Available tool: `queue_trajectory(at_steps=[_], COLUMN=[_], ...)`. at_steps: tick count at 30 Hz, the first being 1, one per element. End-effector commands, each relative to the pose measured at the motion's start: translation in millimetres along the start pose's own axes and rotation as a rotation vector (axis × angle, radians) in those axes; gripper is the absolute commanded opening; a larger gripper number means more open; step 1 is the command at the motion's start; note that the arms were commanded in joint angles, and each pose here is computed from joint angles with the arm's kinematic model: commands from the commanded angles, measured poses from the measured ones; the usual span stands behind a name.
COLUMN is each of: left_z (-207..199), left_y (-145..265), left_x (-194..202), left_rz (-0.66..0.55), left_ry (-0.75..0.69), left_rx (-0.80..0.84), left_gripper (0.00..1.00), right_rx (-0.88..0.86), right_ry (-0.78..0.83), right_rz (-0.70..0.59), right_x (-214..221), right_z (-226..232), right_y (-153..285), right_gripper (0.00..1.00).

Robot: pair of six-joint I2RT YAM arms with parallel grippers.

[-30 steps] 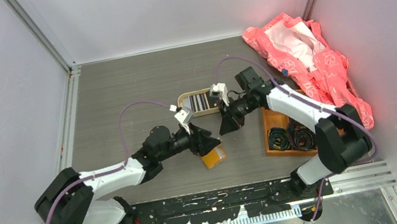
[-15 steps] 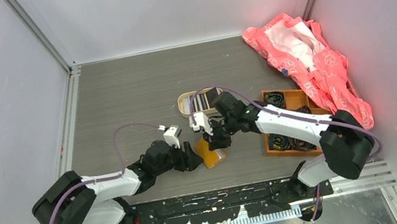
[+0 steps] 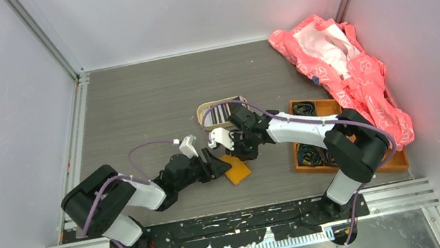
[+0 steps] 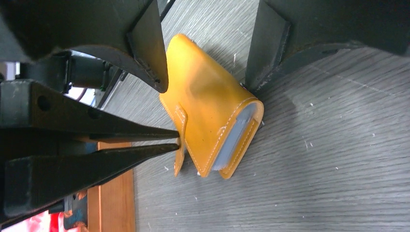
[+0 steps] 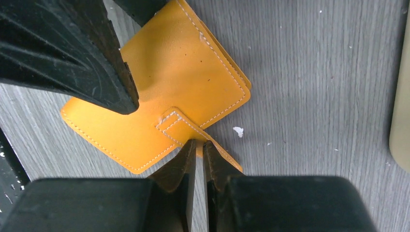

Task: Put the credit cards into the card holder
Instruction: Close the card holder at the center of the board.

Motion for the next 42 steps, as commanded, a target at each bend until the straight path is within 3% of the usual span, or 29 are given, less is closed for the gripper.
queue_trajectory(at_steps=[1, 13, 18, 23, 28, 33, 37, 42], left_z=[21, 9, 8, 1, -9, -22, -54, -86], left_y=[-3, -24, -31, -34, -30, -10, 21, 42], left_x=[12, 9, 9, 7, 1, -12, -30, -39], left_rz=[0.037, 0.031, 0.033, 0.049, 0.058, 0.041, -0.031, -0.097], left_ry=[0.129, 0.157, 0.154, 0.128, 0.017, -0.302, -0.743, -1.247], left_rx=[-0.134, -0.041, -0.022, 0.011, 0.060, 0.016, -0.070, -0.131], left_gripper=[0.62, 0.56, 0.35, 0.26, 0.02, 0.00, 0.00, 0.00], right_rx=[0.028, -0.094, -0.109, -0.126, -0.138, -0.100, -0.035, 0.059], right_ry=[-0.005, -0.153, -0.176, -0.217, -0.293, -0.346, -0.395, -0.455], right_rz=[0.028, -0.013, -0.020, -0.047, -0.098, -0.235, -0.399, -0.488], right_x=[-6, -6, -6, -6, -6, -5, 4, 15], right_z=[-9, -11, -12, -14, -22, -36, -44, -50], right_y=[3, 3, 4, 7, 18, 62, 102, 122], right_gripper=[0.16, 0.16, 0.16, 0.16, 0.18, 0.23, 0.26, 0.27])
Point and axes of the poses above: each gripper's point midway between its finger pads, its own y axis back along the fingers, its own z axis along the line the jaws close on, x = y × z, the point moved 10 cm from there along y, back along the fingers, and after that the axes turned 5 degrees about y, right-handed, at the moved point
